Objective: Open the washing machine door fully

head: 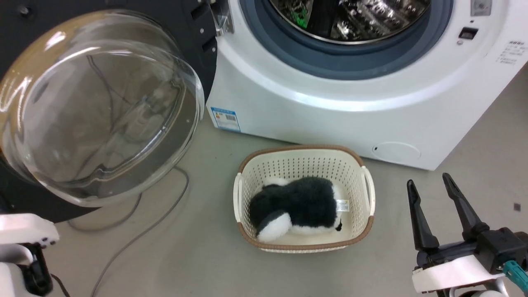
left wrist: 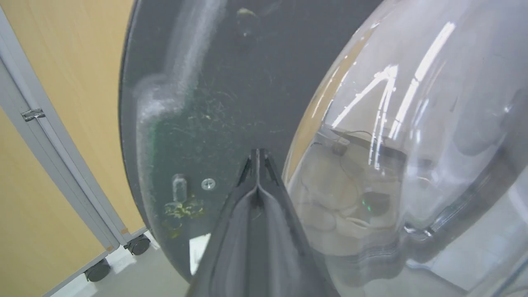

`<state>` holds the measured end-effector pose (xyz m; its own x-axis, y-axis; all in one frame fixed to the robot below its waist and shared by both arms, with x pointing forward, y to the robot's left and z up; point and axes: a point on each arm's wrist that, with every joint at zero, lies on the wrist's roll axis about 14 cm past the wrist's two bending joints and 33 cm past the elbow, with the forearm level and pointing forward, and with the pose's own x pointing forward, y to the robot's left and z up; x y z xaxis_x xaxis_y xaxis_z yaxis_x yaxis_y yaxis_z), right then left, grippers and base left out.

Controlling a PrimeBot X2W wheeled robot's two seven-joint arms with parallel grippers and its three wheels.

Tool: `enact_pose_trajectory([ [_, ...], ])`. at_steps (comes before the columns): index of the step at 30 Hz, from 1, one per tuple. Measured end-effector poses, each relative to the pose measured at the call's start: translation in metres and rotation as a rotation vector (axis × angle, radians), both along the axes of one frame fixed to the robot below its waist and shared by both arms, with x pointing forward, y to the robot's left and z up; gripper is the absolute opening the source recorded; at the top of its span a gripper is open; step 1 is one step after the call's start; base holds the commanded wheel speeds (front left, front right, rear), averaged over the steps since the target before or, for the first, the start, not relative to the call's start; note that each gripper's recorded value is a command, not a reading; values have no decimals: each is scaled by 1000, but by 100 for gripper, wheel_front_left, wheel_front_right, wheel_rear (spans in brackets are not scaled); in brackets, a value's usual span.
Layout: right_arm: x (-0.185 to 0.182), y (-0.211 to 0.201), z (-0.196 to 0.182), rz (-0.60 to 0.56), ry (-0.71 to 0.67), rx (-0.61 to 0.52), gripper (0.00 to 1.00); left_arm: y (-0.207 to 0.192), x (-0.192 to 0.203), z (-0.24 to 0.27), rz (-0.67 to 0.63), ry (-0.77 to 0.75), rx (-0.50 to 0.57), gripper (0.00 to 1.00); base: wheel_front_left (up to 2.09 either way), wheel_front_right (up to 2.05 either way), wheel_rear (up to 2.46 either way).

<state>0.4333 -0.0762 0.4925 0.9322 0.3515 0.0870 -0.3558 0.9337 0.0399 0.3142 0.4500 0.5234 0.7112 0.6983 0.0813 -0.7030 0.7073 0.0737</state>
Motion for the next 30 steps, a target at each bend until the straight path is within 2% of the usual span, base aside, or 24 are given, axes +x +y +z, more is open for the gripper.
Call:
enact_pose_trajectory([
  [10,-15,-11,24,-28,-52,5,100,-28,-11,21,-90,-65,40,0,0,0,0],
  [23,-33,-27,44,-68,-95,17,100,-102,-1,26,-326,-110,37,0,0,0,0],
  [24,-35,-28,44,-71,-94,17,100,-107,0,26,-343,-111,40,21,0,0,0],
  [25,-37,-30,44,-76,-94,18,100,-113,2,28,-362,-117,41,100,0,0,0],
  [30,-43,-41,47,-105,-101,18,100,-146,10,24,-463,-114,31,100,0,0,0],
])
